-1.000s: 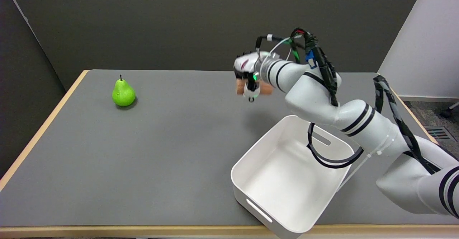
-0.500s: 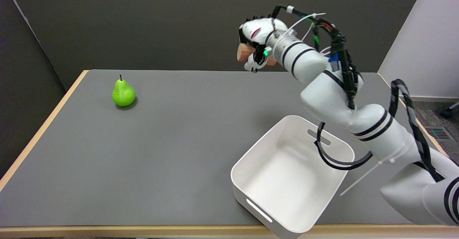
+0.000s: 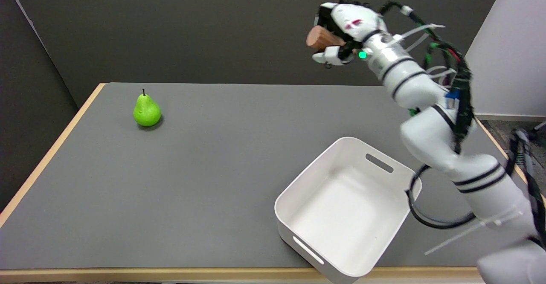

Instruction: Place the wooden cylinder in the box.

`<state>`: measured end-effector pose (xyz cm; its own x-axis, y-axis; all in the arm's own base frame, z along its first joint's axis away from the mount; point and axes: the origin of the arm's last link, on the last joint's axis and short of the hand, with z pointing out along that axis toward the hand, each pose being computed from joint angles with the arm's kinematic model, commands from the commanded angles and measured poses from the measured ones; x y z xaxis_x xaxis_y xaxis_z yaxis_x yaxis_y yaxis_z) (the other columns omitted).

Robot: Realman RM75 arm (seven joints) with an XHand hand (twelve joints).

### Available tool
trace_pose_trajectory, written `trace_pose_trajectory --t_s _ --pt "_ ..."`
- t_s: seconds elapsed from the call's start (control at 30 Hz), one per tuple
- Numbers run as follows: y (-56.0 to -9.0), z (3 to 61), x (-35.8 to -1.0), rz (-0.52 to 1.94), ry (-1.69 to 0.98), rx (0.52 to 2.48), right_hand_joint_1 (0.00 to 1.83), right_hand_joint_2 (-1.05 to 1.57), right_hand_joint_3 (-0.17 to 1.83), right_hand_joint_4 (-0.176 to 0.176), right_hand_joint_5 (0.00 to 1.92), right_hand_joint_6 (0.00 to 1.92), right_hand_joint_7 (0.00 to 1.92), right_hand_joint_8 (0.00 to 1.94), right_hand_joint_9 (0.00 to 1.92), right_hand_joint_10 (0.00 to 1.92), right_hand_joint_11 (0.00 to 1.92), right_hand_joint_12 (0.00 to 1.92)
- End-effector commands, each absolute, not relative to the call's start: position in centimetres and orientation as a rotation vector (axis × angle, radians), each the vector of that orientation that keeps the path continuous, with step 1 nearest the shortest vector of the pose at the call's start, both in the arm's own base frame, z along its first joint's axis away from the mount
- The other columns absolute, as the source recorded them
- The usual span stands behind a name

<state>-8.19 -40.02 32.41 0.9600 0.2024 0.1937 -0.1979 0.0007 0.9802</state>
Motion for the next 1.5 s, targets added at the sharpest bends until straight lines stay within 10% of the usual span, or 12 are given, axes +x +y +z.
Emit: trace_pose_trajectory --t_s 0.03,0.23,1.07,1.5 --pt "-31.6 42.7 -9.4 0.63 0.041 1.474 1.31 1.02 0.69 -0.154 0.49 1.65 0.63 1.78 0.68 1.92 0.47 1.92" --pt "-29.2 45.0 -10.1 0.84 -0.053 1.496 1.3 1.11 0.47 -0.141 0.49 1.58 0.63 1.71 0.65 1.86 0.44 1.92" --pt "-17.8 40.0 -18.2 1.159 -0.422 1.724 1.33 0.94 0.77 -0.162 0.54 1.62 0.7 1.71 0.73 1.87 0.61 1.92" --pt "-17.6 37.9 -21.7 1.135 -0.627 1.751 1.33 1.03 0.58 -0.166 0.54 1.53 0.69 1.65 0.7 1.84 0.55 1.92"
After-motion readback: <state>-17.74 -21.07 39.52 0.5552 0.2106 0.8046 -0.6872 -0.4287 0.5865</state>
